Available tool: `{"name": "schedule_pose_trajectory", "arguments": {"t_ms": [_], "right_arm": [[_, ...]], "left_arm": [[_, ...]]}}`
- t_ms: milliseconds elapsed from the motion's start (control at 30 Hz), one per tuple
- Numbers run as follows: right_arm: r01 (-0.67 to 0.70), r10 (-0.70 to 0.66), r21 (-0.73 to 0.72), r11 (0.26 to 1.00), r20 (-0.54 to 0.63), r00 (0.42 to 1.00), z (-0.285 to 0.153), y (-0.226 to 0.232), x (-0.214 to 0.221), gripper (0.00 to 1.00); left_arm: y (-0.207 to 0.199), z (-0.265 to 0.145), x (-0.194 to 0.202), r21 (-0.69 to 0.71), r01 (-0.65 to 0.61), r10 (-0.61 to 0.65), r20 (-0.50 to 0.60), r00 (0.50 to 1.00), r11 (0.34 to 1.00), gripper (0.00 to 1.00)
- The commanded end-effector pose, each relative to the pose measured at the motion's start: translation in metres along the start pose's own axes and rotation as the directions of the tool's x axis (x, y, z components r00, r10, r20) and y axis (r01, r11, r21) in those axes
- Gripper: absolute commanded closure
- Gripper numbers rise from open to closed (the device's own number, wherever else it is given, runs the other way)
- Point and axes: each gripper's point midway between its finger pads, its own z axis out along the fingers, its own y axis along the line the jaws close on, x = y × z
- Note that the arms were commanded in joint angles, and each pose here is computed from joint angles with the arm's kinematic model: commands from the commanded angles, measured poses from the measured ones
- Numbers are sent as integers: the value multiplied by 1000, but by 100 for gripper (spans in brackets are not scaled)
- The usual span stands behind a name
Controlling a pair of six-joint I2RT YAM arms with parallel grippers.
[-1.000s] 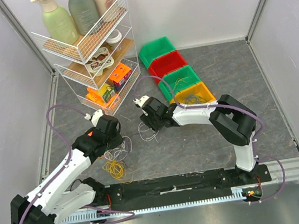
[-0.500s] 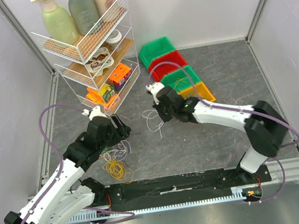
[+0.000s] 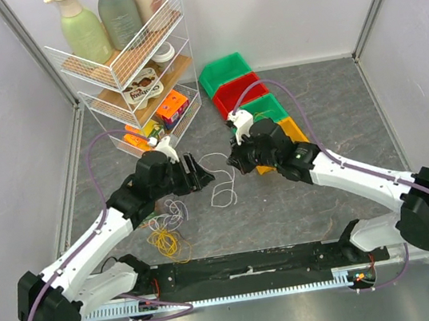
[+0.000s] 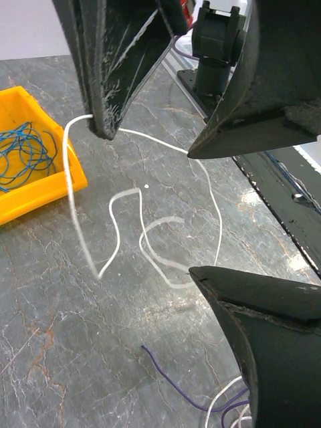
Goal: Untangle the cables
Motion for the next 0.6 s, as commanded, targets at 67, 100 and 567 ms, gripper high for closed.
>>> {"name": "schedule_pose_trajectory", "arguments": {"t_ms": [67,100,567], "right_arm": [[-30,38,-63,998,117,992,-18,15,-32,100],[-31,39,-63,998,128,991,-21,15,-36,100],[-213,85,280,936,409,908,-50,-100,-162,100]], "left_arm": [[-20,-5,-22,65,-45,41,59,997,997,30],[-20,-7,-23,64,-47,42,71,997,997,30],[1,-33,-26,-10,-16,18,187,982,1000,23]]}}
